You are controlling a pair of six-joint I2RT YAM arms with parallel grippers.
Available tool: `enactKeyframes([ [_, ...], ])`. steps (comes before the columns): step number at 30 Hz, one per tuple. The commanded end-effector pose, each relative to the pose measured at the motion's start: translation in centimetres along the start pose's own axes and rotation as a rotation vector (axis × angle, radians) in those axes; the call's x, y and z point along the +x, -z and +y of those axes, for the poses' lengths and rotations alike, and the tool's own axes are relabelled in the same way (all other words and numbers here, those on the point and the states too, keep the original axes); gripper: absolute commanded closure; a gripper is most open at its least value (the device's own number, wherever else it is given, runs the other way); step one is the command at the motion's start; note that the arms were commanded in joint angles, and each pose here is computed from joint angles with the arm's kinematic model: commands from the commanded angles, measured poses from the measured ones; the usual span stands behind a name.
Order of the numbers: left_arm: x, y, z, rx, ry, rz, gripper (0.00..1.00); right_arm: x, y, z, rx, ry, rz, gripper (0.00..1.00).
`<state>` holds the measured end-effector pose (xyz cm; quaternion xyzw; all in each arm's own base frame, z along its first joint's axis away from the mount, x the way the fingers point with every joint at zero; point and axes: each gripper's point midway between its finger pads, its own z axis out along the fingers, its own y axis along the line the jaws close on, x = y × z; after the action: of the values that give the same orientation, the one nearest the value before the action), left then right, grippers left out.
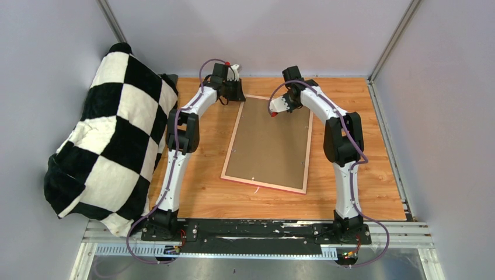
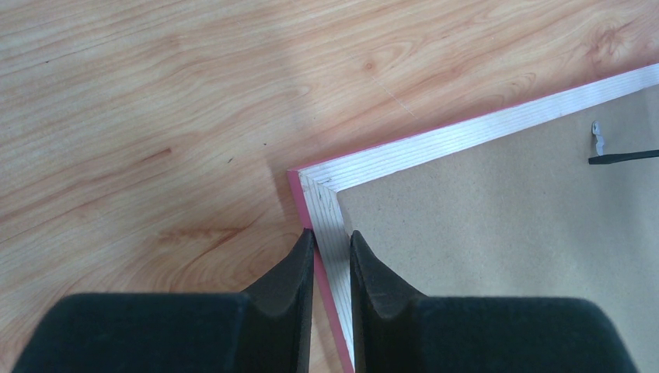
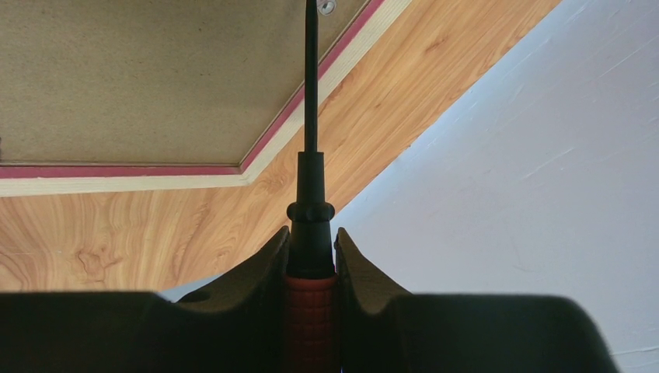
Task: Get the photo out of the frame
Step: Release the photo frame item from the photo frame.
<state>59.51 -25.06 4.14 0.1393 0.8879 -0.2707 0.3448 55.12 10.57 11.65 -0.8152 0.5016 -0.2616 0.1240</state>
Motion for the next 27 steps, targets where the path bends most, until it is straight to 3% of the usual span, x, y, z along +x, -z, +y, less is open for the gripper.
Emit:
enactKeyframes([
  [1,8.3,-2.2,0.8,-0.006,0.067,0.224,0.98,0.9,-0.8,2.1,-0.081,0.041,0.041,1.00],
  [15,8.3,-2.2,0.7,-0.006,0.067,0.223,0.98,1.6,-0.1,2.4,-0.084,0.044,0.050,1.00],
  [22,8.3,-2.2,0.8,-0.006,0.067,0.223,0.98,0.1,1.0,-0.4,0.012,-0.050,-0.044,1.00],
  [27,8.3,-2.2,0.8,-0.006,0.067,0.224,0.98,0.8,0.0,-0.9,0.022,-0.042,0.016,1.00],
])
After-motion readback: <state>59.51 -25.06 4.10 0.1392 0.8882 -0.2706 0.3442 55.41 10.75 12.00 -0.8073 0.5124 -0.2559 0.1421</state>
